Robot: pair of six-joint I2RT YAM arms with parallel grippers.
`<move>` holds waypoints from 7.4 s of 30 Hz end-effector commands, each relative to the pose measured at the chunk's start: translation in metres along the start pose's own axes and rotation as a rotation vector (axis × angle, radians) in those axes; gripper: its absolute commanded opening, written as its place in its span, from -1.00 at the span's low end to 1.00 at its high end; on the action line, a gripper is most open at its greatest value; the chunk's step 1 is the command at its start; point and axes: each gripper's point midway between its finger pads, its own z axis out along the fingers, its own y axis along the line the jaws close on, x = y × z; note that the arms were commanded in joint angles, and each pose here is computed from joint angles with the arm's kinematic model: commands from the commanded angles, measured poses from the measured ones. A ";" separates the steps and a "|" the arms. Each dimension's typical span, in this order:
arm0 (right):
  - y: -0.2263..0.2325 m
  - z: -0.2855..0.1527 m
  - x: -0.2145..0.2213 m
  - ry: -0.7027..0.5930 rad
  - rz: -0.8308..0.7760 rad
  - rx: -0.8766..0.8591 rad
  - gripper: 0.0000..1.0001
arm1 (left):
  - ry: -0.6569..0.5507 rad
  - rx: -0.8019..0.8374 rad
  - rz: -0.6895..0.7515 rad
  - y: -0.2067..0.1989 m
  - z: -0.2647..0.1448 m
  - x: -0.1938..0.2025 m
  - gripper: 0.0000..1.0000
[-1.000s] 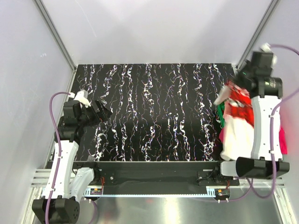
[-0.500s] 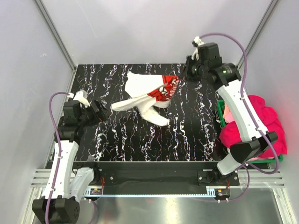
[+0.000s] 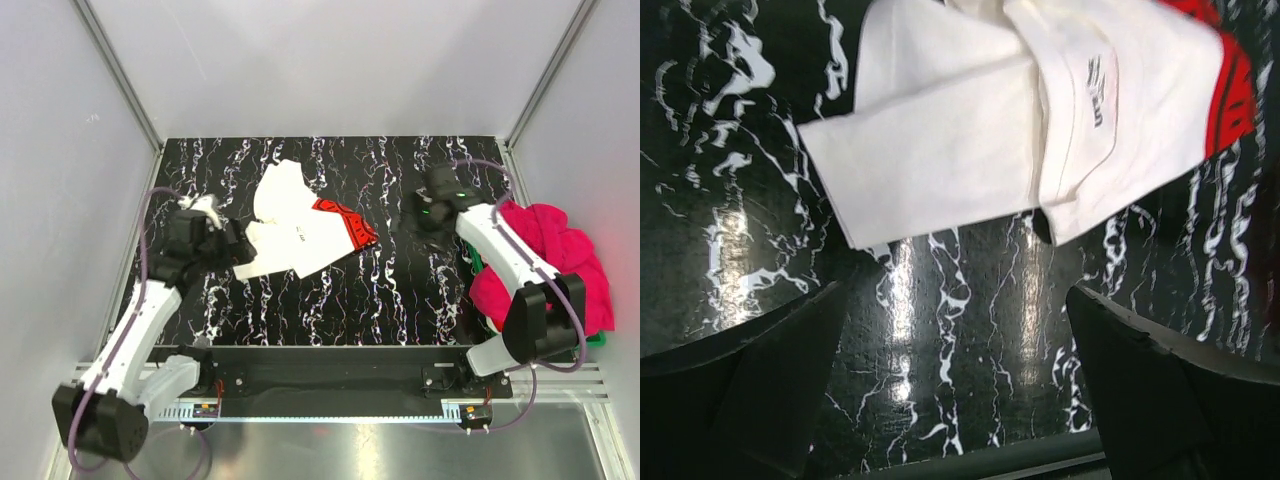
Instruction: Fold and stack the t-shirts
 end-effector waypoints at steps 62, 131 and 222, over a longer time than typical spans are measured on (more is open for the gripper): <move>0.052 0.000 0.009 0.030 -0.075 -0.217 0.99 | 0.104 -0.207 -0.067 0.020 0.048 0.012 0.66; 0.123 0.039 0.052 0.132 -0.354 -0.280 0.67 | -0.041 -0.248 0.025 0.047 -0.006 -0.032 -1.00; 0.174 0.060 0.093 0.286 -0.325 -0.351 -0.02 | -0.043 -0.225 0.016 0.044 -0.003 -0.029 -1.00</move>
